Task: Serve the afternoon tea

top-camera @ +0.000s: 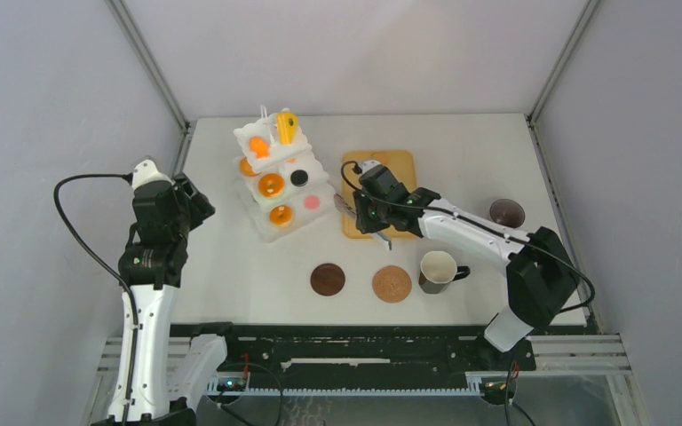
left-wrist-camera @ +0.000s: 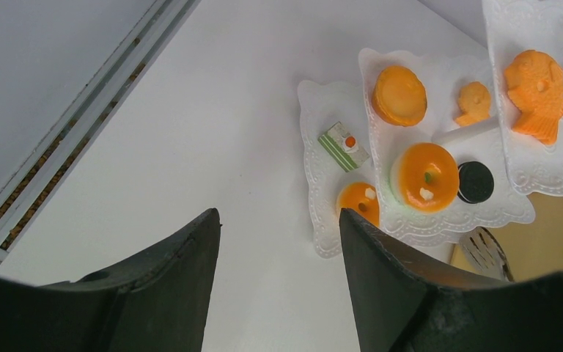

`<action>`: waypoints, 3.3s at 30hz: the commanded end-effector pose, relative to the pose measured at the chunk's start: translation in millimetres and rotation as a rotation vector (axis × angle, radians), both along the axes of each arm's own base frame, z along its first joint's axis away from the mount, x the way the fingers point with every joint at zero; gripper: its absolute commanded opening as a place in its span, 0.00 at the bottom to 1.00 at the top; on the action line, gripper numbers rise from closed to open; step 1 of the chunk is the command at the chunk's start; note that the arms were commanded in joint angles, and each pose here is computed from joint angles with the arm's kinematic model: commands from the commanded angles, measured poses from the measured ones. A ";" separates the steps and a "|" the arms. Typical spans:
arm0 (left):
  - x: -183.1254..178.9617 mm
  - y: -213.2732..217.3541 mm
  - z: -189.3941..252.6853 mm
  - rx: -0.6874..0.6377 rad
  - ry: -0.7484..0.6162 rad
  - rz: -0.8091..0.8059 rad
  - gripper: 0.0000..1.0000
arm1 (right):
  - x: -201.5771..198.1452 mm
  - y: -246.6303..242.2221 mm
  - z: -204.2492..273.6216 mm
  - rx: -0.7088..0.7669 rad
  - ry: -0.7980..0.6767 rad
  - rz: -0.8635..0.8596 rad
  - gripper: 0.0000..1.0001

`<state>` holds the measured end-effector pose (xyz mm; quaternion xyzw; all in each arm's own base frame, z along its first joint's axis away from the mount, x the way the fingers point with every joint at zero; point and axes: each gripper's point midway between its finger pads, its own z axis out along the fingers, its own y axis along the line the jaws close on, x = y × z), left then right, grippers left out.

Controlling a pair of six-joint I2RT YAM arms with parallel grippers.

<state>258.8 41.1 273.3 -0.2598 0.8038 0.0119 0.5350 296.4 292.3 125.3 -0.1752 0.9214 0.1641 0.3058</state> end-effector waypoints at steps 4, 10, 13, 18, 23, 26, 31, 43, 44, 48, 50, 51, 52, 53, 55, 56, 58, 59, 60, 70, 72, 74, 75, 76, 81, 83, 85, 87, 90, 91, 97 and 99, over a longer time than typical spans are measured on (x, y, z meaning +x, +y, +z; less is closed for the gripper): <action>9.0 -4.2 0.7 -0.022 -0.026 -0.021 0.65 | 12.0 -46.0 47.4 0.080 -0.135 -0.163 0.15; 9.5 -9.0 1.4 -0.041 -0.030 -0.041 0.65 | 35.6 -137.8 63.6 0.038 -0.223 -0.441 0.15; 10.3 -9.1 1.3 -0.044 -0.037 -0.038 0.65 | 45.2 -185.0 62.2 0.029 -0.227 -0.599 0.17; 15.5 -12.1 -5.6 -0.061 -0.019 -0.049 0.65 | 67.1 -227.4 45.0 0.040 -0.212 -0.727 0.20; 17.6 -13.6 -8.6 -0.069 -0.017 -0.055 0.65 | 97.5 -246.9 15.4 0.018 -0.202 -0.790 0.22; 17.3 -13.9 -8.5 -0.068 -0.016 -0.056 0.65 | 111.0 -255.6 -4.8 0.002 -0.181 -0.821 0.21; 16.5 -11.2 -7.1 -0.057 -0.014 -0.047 0.65 | 120.3 -258.6 -23.7 0.005 -0.151 -0.834 0.20; 21.6 -14.2 -6.2 -0.066 -0.009 -0.063 0.65 | 147.1 -269.5 -43.8 -0.014 -0.093 -0.841 0.22; 21.8 -14.2 -5.7 -0.066 -0.010 -0.063 0.65 | 152.0 -271.2 -48.3 -0.025 -0.067 -0.842 0.23; 20.1 -16.7 -4.1 -0.069 -0.017 -0.077 0.66 | 171.8 -275.0 -60.0 -0.053 0.024 -0.832 0.36; 19.7 -23.2 -2.9 -0.072 -0.022 -0.120 0.67 | 178.9 -281.6 -62.6 -0.082 0.055 -0.857 0.49; 19.2 -25.8 -2.2 -0.073 -0.024 -0.137 0.67 | 182.4 -283.7 -63.8 -0.092 0.063 -0.861 0.54; 18.7 -28.8 -1.1 -0.075 -0.028 -0.156 0.68 | 188.4 -285.5 -59.4 -0.090 0.057 -0.866 0.58; 18.3 -30.6 -0.1 -0.074 -0.031 -0.170 0.68 | 191.1 -287.1 -57.0 -0.092 0.053 -0.871 0.63; 17.4 -33.9 3.0 -0.074 -0.039 -0.191 0.70 | 196.3 -287.3 -42.0 -0.075 0.023 -0.866 0.66; 16.6 -35.2 4.7 -0.070 -0.042 -0.201 0.70 | 197.6 -287.1 -31.8 -0.065 0.003 -0.865 0.67; 15.2 -38.0 7.2 -0.067 -0.047 -0.217 0.71 | 196.8 -286.7 -7.0 -0.041 -0.042 -0.862 0.68; 14.1 -39.5 7.8 -0.066 -0.046 -0.223 0.73 | 194.3 -285.8 6.1 -0.024 -0.063 -0.857 0.69; 12.7 -41.3 7.6 -0.065 -0.041 -0.229 0.75 | 189.9 -284.3 17.1 -0.007 -0.072 -0.853 0.69; -13.1 -115.1 4.6 -0.058 -0.034 -0.464 0.83 | 79.7 -258.3 89.1 0.108 -0.140 -0.799 0.69; -19.1 -131.2 -0.9 -0.066 -0.022 -0.520 0.83 | 49.0 -260.6 77.7 0.103 -0.098 -0.817 0.69; -23.9 -143.2 -5.6 -0.074 -0.011 -0.558 0.83 | 19.9 -260.8 65.1 0.122 -0.055 -0.818 0.69; -25.9 -148.7 -7.4 -0.079 -0.006 -0.576 0.83 | 6.7 -261.9 59.2 0.139 -0.039 -0.826 0.68; -28.1 -155.6 -7.8 -0.080 -0.007 -0.602 0.83 | -4.8 -260.6 50.8 0.166 -0.015 -0.821 0.68; -31.5 -181.6 -0.7 -0.073 -0.017 -0.719 0.85 | -47.3 -267.8 16.2 0.250 0.087 -0.865 0.68; -34.4 -192.7 6.4 -0.066 -0.031 -0.772 0.86 | -55.7 -283.7 12.4 0.209 0.062 -0.927 0.68; -37.0 -202.4 12.3 -0.056 -0.045 -0.814 0.86 | -57.8 -298.3 12.6 0.157 0.024 -0.982 0.68; -37.5 -209.1 15.9 -0.052 -0.057 -0.837 0.86 | -53.7 -309.6 14.6 0.127 -0.009 -1.027 0.68; -35.5 -214.4 14.6 -0.056 -0.062 -0.843 0.86 | -43.3 -328.9 6.8 0.033 -0.025 -1.069 0.67; -35.0 -214.8 15.3 -0.058 -0.067 -0.842 0.86 | -39.3 -335.4 1.7 -0.007 -0.019 -1.073 0.67; -31.9 -214.1 16.2 -0.041 -0.072 -0.836 0.86 | -30.0 -346.4 -38.0 -0.087 0.106 -1.057 0.67; -30.8 -214.4 16.5 -0.034 -0.070 -0.837 0.87 | -25.2 -351.5 -41.3 -0.112 0.090 -1.058 0.68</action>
